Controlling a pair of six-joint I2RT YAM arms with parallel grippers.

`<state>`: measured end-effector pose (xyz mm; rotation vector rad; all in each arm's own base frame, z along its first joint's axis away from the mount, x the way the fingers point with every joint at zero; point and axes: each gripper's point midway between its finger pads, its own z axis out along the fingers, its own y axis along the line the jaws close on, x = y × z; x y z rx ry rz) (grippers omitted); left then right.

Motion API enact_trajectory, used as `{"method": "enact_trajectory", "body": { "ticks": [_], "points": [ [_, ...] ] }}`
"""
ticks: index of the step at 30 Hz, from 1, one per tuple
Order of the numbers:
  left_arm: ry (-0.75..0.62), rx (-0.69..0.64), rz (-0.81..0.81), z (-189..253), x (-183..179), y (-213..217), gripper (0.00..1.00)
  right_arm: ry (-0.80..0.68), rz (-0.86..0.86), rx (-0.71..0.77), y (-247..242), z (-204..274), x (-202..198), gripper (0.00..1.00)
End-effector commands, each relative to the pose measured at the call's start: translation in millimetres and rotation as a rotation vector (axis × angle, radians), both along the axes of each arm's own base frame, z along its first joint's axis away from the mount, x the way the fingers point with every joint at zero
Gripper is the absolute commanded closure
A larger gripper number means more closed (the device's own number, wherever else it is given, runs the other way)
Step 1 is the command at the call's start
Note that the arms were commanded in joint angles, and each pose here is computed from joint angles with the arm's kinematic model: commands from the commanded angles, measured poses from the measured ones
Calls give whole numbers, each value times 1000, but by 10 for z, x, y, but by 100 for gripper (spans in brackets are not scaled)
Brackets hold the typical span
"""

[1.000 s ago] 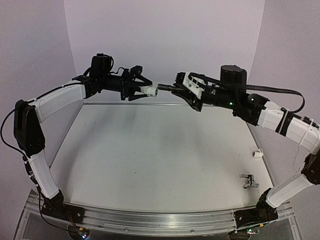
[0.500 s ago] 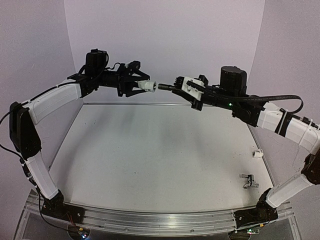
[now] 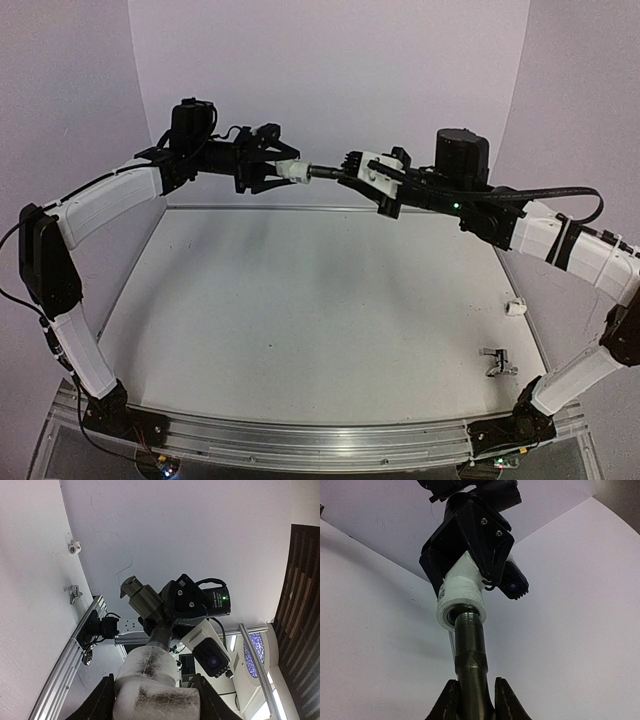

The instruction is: Install the water faucets

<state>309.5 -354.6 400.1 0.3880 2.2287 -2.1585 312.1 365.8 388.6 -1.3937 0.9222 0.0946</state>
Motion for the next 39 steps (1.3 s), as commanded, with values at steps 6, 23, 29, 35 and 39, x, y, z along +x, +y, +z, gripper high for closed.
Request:
{"method": "enact_trajectory", "body": {
  "ticks": [6,23,29,35,39],
  "points": [
    [-92,-53,19,308,-16,44,100,-60,33,83,106,354,-55,100],
    [-116,-60,-2,327,-103,77,100,-31,75,150,192,429,-91,100],
    [-134,-65,-11,340,-154,78,100,10,103,168,239,413,-108,100],
    [-171,-71,-20,325,-208,55,100,60,137,195,277,422,-144,100],
    [-212,-77,-20,327,-249,43,100,94,152,212,297,435,-159,100]
  ]
}}
